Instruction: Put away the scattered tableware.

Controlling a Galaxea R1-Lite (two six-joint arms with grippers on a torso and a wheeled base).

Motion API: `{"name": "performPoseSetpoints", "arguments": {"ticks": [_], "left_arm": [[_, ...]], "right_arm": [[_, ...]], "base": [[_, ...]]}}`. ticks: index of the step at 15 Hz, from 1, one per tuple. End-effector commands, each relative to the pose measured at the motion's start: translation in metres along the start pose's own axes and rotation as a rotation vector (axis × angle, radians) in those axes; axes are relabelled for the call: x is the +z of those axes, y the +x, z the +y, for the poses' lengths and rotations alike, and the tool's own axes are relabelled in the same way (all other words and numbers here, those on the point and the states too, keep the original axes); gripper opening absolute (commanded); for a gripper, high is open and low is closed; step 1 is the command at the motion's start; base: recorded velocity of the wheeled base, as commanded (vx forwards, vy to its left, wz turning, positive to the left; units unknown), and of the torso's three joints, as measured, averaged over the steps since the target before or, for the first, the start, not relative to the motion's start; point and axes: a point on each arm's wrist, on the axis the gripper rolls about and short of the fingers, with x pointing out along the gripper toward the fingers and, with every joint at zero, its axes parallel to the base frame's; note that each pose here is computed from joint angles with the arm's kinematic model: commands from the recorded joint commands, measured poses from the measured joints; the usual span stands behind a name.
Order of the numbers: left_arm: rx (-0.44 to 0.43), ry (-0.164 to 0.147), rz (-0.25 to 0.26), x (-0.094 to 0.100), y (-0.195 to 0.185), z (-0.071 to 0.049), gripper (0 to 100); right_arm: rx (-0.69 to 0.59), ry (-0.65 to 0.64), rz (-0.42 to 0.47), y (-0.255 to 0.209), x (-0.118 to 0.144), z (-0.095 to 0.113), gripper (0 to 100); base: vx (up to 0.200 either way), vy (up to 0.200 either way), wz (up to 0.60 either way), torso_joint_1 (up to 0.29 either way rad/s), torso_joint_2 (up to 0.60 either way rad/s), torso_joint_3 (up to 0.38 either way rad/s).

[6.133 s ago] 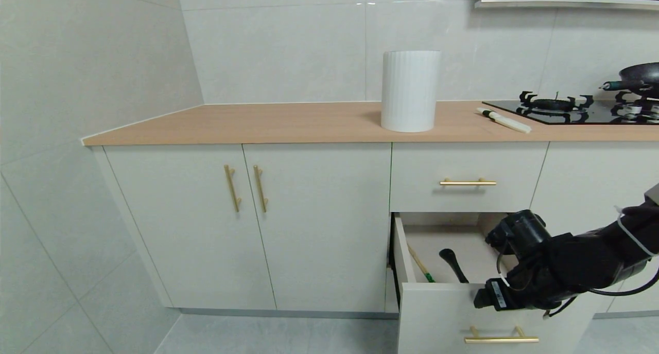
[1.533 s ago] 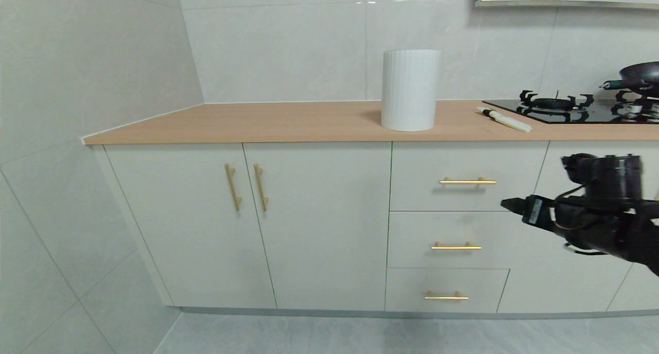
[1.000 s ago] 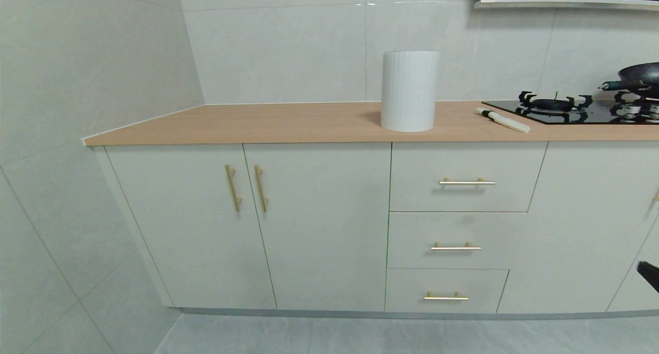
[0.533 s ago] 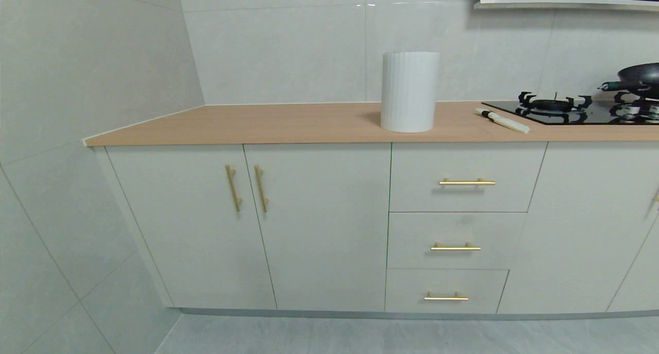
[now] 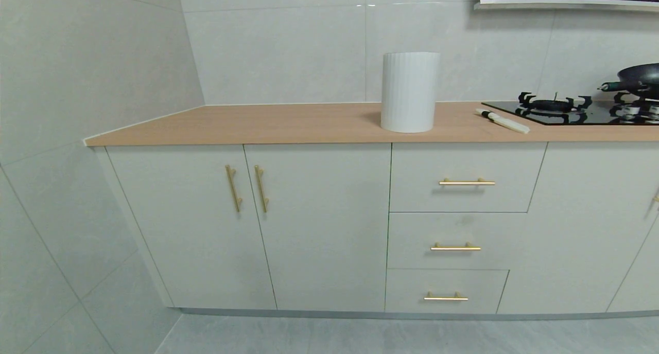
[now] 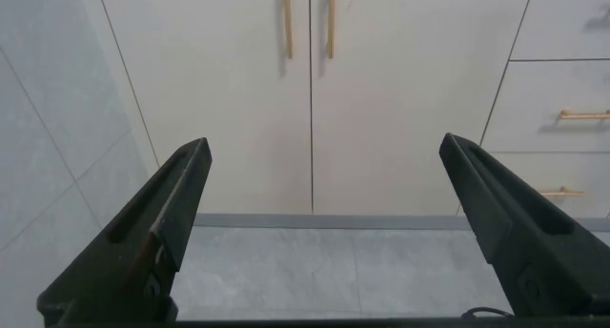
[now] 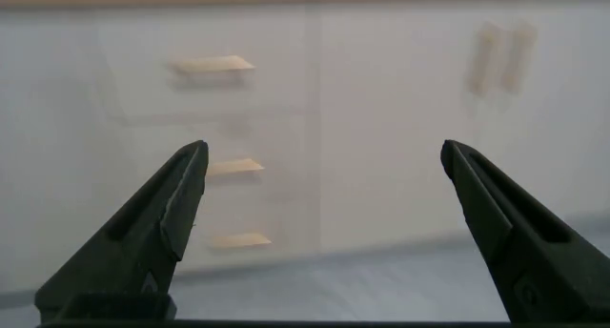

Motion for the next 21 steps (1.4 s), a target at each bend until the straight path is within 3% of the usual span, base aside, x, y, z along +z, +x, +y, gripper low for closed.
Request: {"name": "performPoseSetpoints", "arguments": {"ticks": [1,7,19,21], "left_arm": [[0.001,0.0,-0.001,0.0,0.0,0.0,100],[0.001,0.0,0.001,0.0,0.0,0.0,100],[0.001,0.003,-0.001,0.0,0.0,0.0,100],[0.001,0.003,-0.001,0.0,0.0,0.0,100]], "right_arm": [[0.05,0.01,0.023,0.005,-0.019,0.002,100],[0.11,0.003,0.151,0.003,-0.032,0.003,100],[0.106,0.004,0.134,0.004,-0.031,0.003,100],[0.106,0.004,0.135,0.004,-0.031,0.003,100]], "base": [[0.0,0.0,0.0,0.0,0.0,0.0],[0.0,0.0,0.0,0.0,0.0,0.0],[0.0,0.0,0.0,0.0,0.0,0.0],[0.2,0.0,0.0,0.007,0.0,0.0]]}}
